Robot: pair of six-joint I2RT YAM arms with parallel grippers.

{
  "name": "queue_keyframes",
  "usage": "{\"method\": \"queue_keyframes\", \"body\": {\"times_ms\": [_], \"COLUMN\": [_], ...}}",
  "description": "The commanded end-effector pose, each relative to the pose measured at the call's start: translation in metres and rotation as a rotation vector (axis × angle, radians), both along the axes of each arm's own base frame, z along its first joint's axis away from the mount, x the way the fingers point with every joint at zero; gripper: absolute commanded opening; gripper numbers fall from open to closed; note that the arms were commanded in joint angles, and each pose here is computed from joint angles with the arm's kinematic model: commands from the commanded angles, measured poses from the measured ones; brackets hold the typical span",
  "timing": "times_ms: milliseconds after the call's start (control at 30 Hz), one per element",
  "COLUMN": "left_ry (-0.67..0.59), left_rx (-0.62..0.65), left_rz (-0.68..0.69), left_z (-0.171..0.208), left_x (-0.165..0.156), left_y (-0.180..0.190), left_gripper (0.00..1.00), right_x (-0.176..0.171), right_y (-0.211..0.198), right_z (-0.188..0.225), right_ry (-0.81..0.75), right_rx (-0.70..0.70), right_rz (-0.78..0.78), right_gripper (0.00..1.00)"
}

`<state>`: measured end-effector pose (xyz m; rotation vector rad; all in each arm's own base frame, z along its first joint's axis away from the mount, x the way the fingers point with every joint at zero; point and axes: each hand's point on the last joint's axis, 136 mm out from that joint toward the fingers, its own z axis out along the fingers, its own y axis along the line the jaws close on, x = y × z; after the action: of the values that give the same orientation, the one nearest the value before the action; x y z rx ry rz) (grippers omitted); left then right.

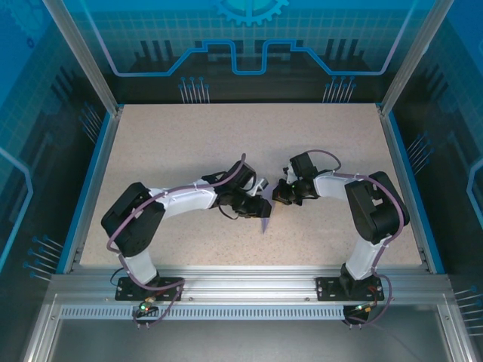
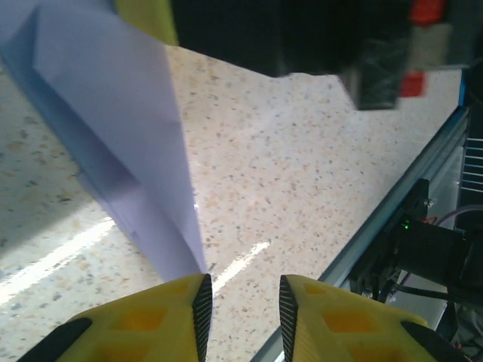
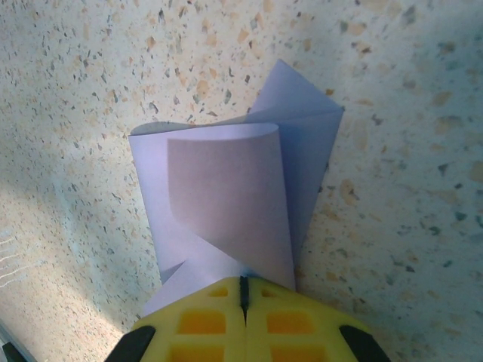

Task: Fold a paper plane with a square sheet of paper (fold left side to right side)
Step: Fold the wing for the fifth time at the center of the table.

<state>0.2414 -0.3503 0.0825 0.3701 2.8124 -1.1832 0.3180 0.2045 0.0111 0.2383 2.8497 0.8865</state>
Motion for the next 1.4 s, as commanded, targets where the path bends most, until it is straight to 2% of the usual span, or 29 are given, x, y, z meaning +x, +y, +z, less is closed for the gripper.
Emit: {"method": "queue_keyframes", "body": {"times_ms": [0,200,600,1367], "left_ry": [-0.01,0.001,0.018,0.041], "left_rx": [-0.007,0.022,0.137,0.261], "left_rz": [-0.05,-0.061,-0.04,-0.002], "left_z": [0.006,-0.008,-0.043,-0.07], "left_x": [-0.004,0.002,0.009,0.007], "left_y": [-0.014,-0.024,-0.015,0.006], "left_gripper": [0.31,0.32,0.33,0.31], "right_x": [-0.03,-0.03,-0.031,-0.031], "right_y": [-0.015,-0.015,-0.017,-0.018], "right_z": [-0.031,-0.031,-0.032,-0.029], "right_ry": [0.122,0.123,0.125,0.117], "right_rx": [-0.116,-0.116,-0.124,-0.132], "right_rz": [0.014,0.015,0.015,0.018], "right_gripper": [0.01,0.01,0.01,0.01]}}
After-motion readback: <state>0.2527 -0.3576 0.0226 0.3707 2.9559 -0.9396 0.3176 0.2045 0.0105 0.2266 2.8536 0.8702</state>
